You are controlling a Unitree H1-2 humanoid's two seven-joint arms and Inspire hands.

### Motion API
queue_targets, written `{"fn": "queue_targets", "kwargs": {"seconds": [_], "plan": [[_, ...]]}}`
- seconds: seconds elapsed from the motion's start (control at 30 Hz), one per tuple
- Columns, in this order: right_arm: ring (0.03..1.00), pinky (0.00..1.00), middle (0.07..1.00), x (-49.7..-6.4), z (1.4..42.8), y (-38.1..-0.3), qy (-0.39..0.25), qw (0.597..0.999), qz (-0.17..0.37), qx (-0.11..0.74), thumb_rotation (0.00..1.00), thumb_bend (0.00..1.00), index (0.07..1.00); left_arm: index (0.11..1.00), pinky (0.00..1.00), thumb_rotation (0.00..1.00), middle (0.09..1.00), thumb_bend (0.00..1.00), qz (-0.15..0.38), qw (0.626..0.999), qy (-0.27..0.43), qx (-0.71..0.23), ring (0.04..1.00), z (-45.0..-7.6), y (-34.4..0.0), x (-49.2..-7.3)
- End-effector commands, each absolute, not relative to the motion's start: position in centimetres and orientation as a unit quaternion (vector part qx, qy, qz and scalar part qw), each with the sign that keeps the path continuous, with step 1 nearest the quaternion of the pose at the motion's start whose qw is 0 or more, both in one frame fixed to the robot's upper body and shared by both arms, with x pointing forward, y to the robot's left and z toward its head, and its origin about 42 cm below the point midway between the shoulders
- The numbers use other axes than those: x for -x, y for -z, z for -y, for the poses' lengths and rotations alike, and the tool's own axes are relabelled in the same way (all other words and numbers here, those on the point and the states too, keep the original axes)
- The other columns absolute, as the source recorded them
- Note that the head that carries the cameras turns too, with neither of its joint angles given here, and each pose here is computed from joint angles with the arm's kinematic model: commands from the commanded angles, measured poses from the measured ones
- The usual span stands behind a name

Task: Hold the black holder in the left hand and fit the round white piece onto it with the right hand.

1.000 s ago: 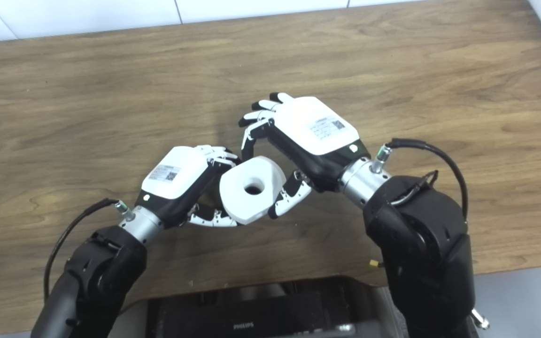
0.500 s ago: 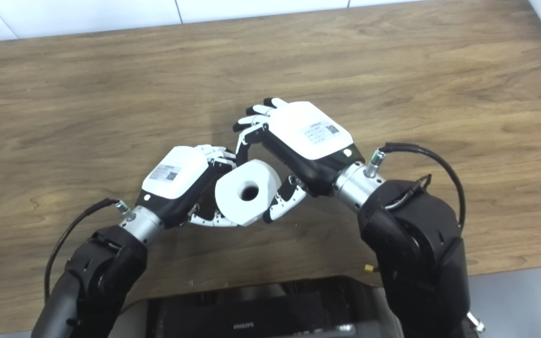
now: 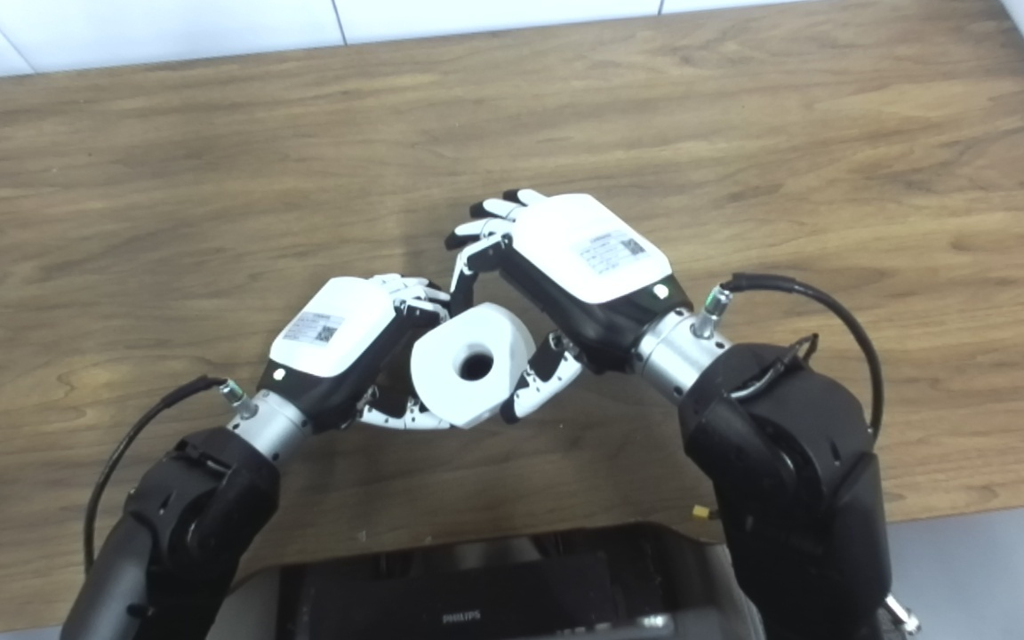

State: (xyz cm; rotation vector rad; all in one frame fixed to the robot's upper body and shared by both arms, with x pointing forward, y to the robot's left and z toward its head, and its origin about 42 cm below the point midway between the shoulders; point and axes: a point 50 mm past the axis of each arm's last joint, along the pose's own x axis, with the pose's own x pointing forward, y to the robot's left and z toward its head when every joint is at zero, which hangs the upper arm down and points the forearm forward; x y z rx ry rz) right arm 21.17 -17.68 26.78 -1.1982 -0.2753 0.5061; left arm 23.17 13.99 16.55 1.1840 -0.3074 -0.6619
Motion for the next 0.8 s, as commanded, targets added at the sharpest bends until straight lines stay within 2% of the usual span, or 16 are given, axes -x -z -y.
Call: {"fn": "queue_targets", "kwargs": {"seconds": [0.0, 0.3, 0.5, 0.77], "plan": [[0.922, 0.95, 0.834, -21.4, 17.9, -27.8, -0.212, 0.784, 0.16, 0.561, 0.13, 0.52, 0.482, 0.485, 0.87, 0.05, 0.77, 0.52, 0.137, 0.763, 0.317, -0.546, 0.837, -13.7, -16.4, -22.8], [0.904, 0.89, 0.827, -22.1, 18.8, -28.6, -0.189, 0.8, 0.161, 0.547, 0.13, 0.52, 0.482, 0.484, 0.86, 0.05, 0.772, 0.52, 0.137, 0.762, 0.317, -0.548, 0.838, -13.7, -16.4, -22.8], [0.896, 0.88, 0.826, -21.9, 18.8, -28.6, -0.191, 0.795, 0.165, 0.552, 0.13, 0.52, 0.482, 0.485, 0.87, 0.05, 0.775, 0.52, 0.137, 0.761, 0.317, -0.55, 0.843, -13.8, -16.4, -22.9], [0.906, 0.94, 0.823, -21.3, 18.0, -28.2, -0.202, 0.796, 0.168, 0.545, 0.13, 0.52, 0.482, 0.484, 0.86, 0.05, 0.77, 0.52, 0.14, 0.762, 0.315, -0.548, 0.837, -13.8, -16.5, -22.9]]}}
